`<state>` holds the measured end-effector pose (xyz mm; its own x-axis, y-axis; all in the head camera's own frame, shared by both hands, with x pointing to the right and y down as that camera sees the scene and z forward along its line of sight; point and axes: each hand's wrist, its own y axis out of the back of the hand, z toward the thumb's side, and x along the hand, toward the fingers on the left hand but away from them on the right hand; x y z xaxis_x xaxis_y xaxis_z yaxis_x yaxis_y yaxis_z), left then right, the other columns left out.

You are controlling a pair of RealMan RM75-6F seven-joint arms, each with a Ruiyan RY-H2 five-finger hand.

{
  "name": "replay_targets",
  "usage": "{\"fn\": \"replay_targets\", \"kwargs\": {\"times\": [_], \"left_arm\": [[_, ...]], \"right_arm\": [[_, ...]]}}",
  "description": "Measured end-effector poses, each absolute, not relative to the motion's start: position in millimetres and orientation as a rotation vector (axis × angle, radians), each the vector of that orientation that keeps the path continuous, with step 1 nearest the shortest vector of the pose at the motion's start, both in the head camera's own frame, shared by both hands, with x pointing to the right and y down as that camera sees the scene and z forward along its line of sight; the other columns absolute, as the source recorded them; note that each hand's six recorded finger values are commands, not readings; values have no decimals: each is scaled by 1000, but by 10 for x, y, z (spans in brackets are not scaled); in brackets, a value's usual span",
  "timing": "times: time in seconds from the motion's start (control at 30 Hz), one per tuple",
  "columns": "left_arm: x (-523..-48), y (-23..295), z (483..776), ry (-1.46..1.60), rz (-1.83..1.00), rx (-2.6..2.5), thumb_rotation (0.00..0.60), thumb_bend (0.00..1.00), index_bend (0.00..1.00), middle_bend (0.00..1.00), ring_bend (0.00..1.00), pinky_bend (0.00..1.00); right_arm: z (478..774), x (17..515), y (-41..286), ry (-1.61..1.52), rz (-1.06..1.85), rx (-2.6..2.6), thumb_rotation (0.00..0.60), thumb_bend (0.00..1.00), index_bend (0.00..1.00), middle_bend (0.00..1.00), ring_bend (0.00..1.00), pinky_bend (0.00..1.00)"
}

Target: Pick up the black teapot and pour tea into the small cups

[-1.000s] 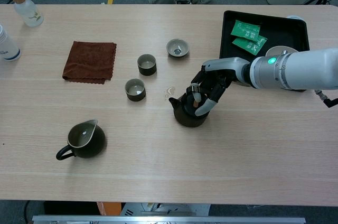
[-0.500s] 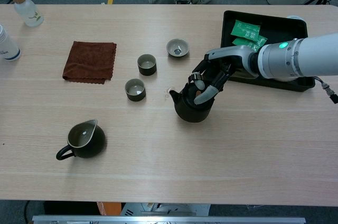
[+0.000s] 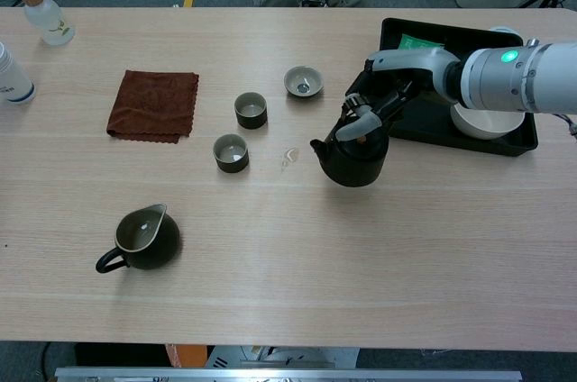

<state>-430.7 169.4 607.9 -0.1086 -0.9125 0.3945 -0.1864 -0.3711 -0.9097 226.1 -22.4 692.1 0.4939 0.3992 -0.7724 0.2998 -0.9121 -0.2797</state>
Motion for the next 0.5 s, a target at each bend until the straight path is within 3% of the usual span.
{"fn": "replay_targets", "kwargs": {"times": [0.07, 0.2, 0.33, 0.5], "left_arm": [[-4305, 1694, 6078, 1228, -1531, -1557, 579, 297, 160, 110, 114, 132], [-4301, 1697, 6079, 1226, -1530, -1559, 581, 297, 160, 110, 114, 132], [-4302, 1699, 6080, 1226, -1529, -1561, 582, 297, 160, 110, 114, 132], [-4311, 1708, 6084, 1226, -1531, -1561, 581, 297, 160, 110, 114, 132]], "right_arm": [[6901, 2284, -254, -622, 1384, -2575, 373, 0, 839, 875, 866, 144], [6868, 2319, -274, -626, 1371, -2502, 365, 20, 859, 880, 868, 143], [6842, 2338, -279, -623, 1371, -2452, 408, 233, 867, 881, 870, 144], [6821, 2359, -298, -617, 1370, -2393, 446, 344, 869, 884, 873, 144]]}}
